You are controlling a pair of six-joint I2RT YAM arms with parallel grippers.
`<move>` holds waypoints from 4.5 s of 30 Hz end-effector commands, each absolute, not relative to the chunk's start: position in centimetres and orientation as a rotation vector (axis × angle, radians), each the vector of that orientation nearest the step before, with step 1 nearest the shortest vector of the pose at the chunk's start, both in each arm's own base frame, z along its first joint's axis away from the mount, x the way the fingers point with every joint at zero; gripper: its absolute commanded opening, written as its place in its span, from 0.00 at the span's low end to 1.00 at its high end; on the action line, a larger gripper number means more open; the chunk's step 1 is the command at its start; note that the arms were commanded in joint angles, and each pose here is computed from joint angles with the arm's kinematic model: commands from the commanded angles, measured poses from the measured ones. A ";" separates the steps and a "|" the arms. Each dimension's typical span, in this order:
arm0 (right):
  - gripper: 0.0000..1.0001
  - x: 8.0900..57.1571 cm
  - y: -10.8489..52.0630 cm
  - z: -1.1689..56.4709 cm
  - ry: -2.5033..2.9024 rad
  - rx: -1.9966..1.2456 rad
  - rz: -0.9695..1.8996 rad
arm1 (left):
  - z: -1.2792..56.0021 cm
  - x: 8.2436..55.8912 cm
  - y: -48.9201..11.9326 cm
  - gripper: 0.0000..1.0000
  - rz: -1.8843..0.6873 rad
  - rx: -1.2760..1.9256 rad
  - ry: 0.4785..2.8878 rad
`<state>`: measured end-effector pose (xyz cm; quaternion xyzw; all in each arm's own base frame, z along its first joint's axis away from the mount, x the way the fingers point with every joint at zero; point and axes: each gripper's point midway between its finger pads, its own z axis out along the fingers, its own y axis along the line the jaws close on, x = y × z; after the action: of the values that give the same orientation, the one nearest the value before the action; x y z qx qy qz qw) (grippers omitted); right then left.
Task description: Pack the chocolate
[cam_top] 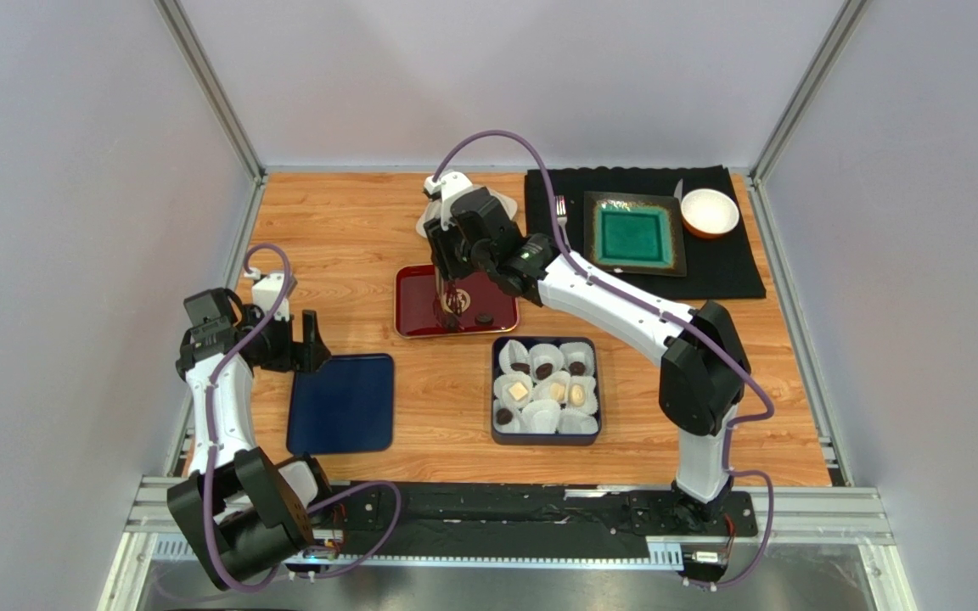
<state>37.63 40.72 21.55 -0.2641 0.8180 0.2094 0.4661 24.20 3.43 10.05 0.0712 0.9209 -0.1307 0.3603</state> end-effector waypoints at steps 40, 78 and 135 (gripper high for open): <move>0.15 25.2 27.4 31.8 1.883 -0.637 0.514 | 10.5 24.6 4.1 0.90 -0.308 0.203 2.346; 0.23 19.0 24.3 26.2 2.025 -0.571 0.553 | 11.0 24.6 3.8 0.90 -0.328 0.199 2.340; 0.22 35.1 34.5 31.6 1.833 -0.569 0.531 | 10.5 24.4 4.0 0.90 -0.304 0.211 2.343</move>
<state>32.93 32.15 29.25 -0.2495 0.8010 0.1863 0.5112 24.15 3.63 10.03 0.0691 0.9212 -0.1286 0.3606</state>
